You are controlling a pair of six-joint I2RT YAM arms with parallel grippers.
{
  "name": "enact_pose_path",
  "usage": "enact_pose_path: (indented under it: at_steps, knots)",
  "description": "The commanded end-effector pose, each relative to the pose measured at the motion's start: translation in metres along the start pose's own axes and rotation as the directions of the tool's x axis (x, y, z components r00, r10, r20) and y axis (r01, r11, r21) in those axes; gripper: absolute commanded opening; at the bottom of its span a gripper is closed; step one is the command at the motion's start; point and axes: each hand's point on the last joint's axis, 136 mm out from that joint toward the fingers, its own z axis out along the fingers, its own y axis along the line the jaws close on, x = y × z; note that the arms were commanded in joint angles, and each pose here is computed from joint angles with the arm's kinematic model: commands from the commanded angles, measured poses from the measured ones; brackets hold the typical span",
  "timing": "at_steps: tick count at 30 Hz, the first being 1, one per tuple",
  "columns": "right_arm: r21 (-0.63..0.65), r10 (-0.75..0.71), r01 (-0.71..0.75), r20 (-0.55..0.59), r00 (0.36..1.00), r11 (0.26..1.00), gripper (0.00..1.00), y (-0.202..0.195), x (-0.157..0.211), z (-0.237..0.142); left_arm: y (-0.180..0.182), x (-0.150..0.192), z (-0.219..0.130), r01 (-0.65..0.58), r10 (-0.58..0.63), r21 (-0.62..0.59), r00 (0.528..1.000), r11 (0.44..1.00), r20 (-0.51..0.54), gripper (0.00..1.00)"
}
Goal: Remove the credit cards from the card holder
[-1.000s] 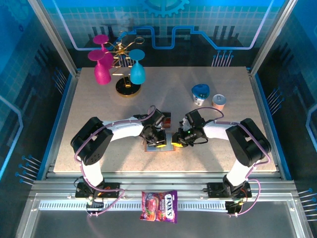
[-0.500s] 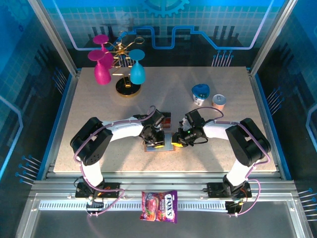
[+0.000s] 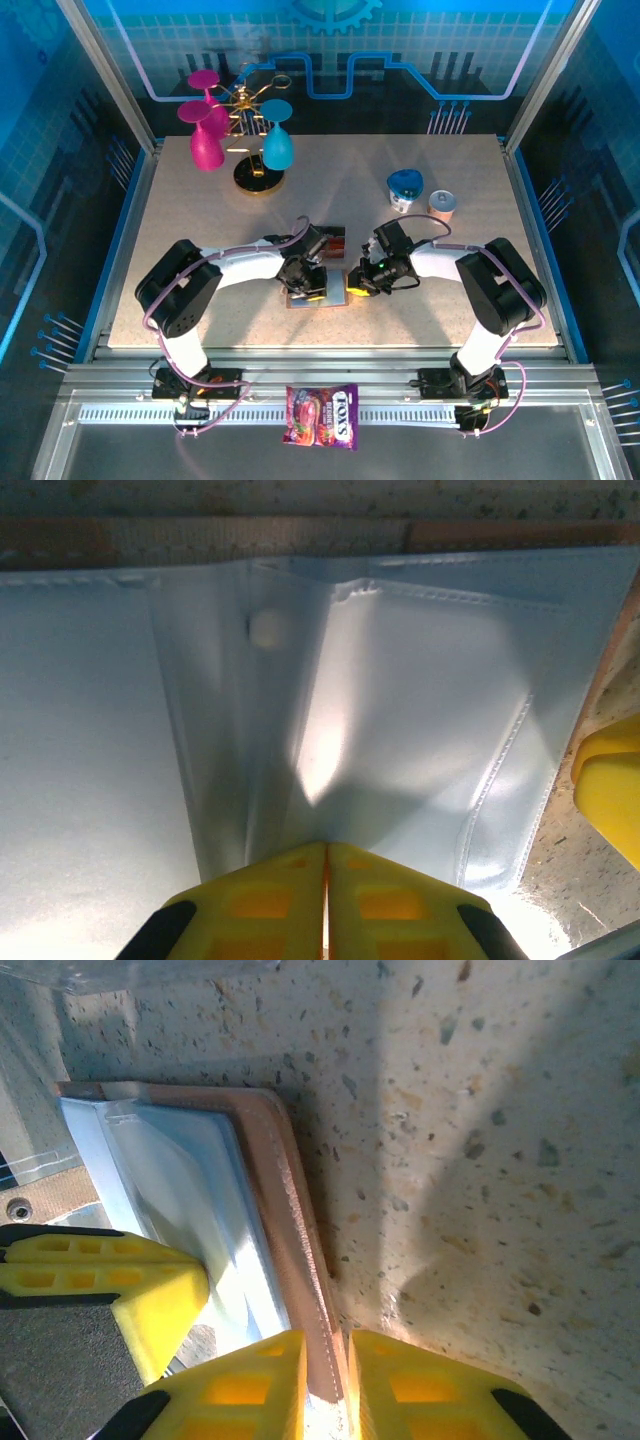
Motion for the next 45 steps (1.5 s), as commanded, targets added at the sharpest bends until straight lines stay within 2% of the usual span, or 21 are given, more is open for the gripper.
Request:
enact_pose_path:
  at_steps: [1, 5, 11, 23, 35, 39, 45]
  knots:
    - [-0.027, -0.026, 0.026, -0.001, 1.0, 0.999, 0.17, 0.012, 0.0, -0.001, 0.01, 0.005, 0.004, 0.03, -0.03, -0.009, 0.999, 1.0, -0.022, 0.09]
    - [-0.083, -0.034, 0.035, 0.004, 0.999, 0.996, 0.12, 0.024, -0.001, -0.001, 0.011, 0.007, 0.008, 0.035, -0.035, -0.005, 0.999, 0.999, -0.031, 0.1]
    - [-0.097, -0.052, 0.05, -0.019, 0.998, 0.994, 0.09, 0.032, 0.003, 0.006, 0.011, 0.007, 0.011, 0.036, -0.037, -0.005, 0.998, 0.999, -0.042, 0.1]
    - [0.045, -0.034, 0.037, -0.074, 0.997, 0.998, 0.1, 0.003, 0.011, 0.023, 0.006, 0.005, 0.005, 0.028, -0.028, 0.01, 0.999, 1.0, -0.024, 0.09]
    - [-0.011, -0.082, 0.083, 0.055, 0.995, 0.996, 0.14, 0.023, -0.008, -0.015, -0.025, -0.026, -0.058, -0.101, 0.083, 0.084, 0.977, 0.991, 0.197, 0.15]
    - [-0.005, -0.079, 0.08, 0.111, 0.991, 0.997, 0.17, 0.016, -0.016, -0.039, -0.014, -0.038, -0.08, -0.118, 0.099, 0.053, 0.955, 0.992, 0.278, 0.2]
    - [0.039, -0.062, 0.056, 0.18, 0.982, 0.998, 0.23, -0.008, -0.025, -0.07, 0.026, -0.056, -0.113, -0.075, 0.069, 0.001, 0.918, 0.997, 0.392, 0.35]
